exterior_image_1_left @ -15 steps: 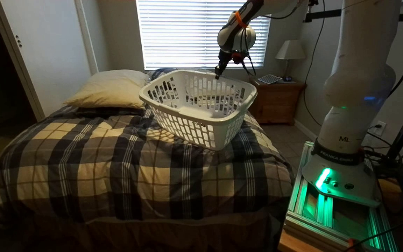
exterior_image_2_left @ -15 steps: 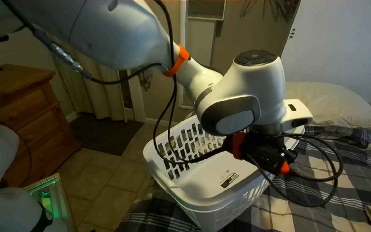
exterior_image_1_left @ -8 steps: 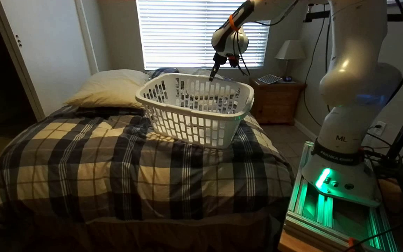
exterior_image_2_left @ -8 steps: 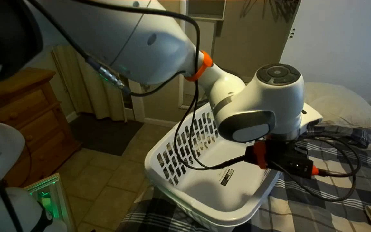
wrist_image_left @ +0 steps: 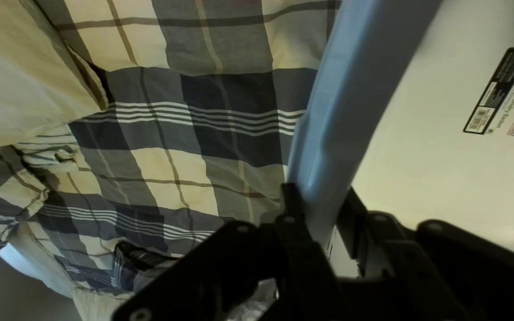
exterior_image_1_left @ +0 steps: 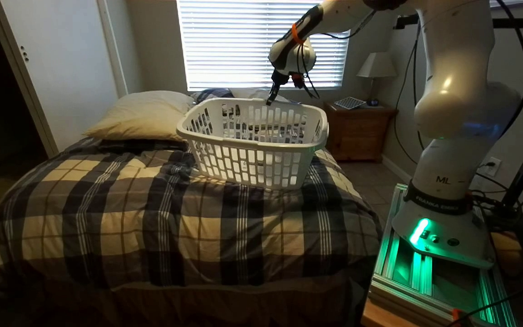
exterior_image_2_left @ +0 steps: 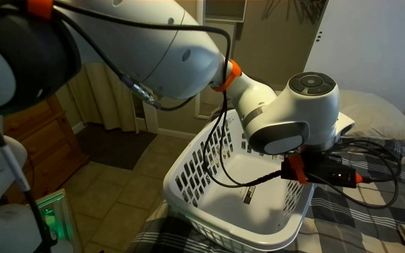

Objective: Turn the washing basket to the left

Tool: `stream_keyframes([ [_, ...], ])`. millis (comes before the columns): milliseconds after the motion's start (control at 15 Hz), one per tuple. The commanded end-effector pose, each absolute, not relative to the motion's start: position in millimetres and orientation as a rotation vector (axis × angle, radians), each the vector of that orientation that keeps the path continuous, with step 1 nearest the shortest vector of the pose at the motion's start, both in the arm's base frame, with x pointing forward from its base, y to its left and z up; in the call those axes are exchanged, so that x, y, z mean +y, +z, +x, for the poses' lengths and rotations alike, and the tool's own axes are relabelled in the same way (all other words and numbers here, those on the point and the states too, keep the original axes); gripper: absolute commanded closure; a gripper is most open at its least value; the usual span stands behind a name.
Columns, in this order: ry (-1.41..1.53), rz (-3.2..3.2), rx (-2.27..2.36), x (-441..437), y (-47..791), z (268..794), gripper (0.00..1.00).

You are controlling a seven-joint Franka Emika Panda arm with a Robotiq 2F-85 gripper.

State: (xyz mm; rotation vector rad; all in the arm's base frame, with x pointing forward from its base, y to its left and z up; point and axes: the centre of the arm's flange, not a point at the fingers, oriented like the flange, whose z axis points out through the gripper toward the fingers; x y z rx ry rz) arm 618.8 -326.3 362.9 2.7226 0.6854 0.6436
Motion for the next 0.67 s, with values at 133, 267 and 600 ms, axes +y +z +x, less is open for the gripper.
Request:
stream_keyframes([
  [133,0.67,2.604,0.827,-343.4,368.6,635.8,0.94],
  [267,0.683,2.611,0.805,-341.1,371.3,637.9,0.5],
  [600,0.74,2.603,0.741,-329.1,391.8,634.1,0.22],
])
